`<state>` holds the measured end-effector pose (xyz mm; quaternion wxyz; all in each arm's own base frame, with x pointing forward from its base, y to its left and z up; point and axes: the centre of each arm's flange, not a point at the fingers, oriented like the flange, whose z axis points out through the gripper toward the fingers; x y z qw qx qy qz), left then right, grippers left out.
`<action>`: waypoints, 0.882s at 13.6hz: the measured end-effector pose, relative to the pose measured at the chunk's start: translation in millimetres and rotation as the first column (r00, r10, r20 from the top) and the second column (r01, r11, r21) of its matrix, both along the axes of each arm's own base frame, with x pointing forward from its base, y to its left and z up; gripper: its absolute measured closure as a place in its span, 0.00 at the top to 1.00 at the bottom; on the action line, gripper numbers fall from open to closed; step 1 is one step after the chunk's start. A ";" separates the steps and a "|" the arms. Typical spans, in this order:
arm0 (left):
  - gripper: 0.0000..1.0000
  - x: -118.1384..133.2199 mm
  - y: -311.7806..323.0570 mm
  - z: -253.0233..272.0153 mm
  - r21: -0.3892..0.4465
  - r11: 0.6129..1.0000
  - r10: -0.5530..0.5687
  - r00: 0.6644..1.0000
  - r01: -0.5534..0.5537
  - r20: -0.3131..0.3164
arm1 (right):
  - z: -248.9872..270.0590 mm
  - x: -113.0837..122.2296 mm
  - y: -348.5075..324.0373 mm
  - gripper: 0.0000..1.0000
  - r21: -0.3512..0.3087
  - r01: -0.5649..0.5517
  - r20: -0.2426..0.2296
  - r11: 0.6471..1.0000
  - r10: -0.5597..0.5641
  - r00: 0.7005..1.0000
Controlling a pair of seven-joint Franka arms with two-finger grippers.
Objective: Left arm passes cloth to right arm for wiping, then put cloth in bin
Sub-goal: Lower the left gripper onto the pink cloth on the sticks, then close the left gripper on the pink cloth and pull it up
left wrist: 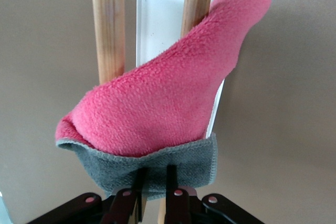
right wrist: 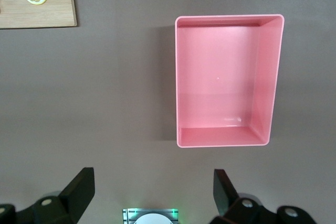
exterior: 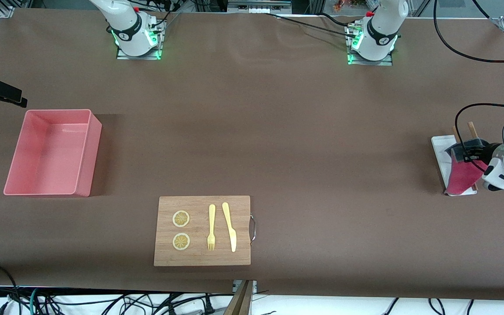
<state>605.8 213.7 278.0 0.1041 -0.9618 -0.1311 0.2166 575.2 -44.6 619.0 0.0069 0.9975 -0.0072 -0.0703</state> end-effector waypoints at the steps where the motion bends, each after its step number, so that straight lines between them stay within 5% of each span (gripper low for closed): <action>1: 0.11 -0.1 0.3 0.0 -0.001 1.000 -0.002 1.000 0.002 -0.001 | 0.0 0.0 0.0 1.00 0.000 0.000 0.000 1.000 0.000 1.000; 7: 0.10 -0.7 1.4 -0.6 -0.006 1.000 -0.008 1.000 0.008 -0.003 | 0.0 0.0 -0.2 1.00 0.000 0.000 0.000 1.000 0.000 1.000; 12: 0.58 0.6 -0.7 0.2 -0.007 1.000 -0.012 1.000 0.012 -0.001 | -0.1 0.0 -0.2 1.00 0.000 0.000 0.000 1.000 0.000 1.000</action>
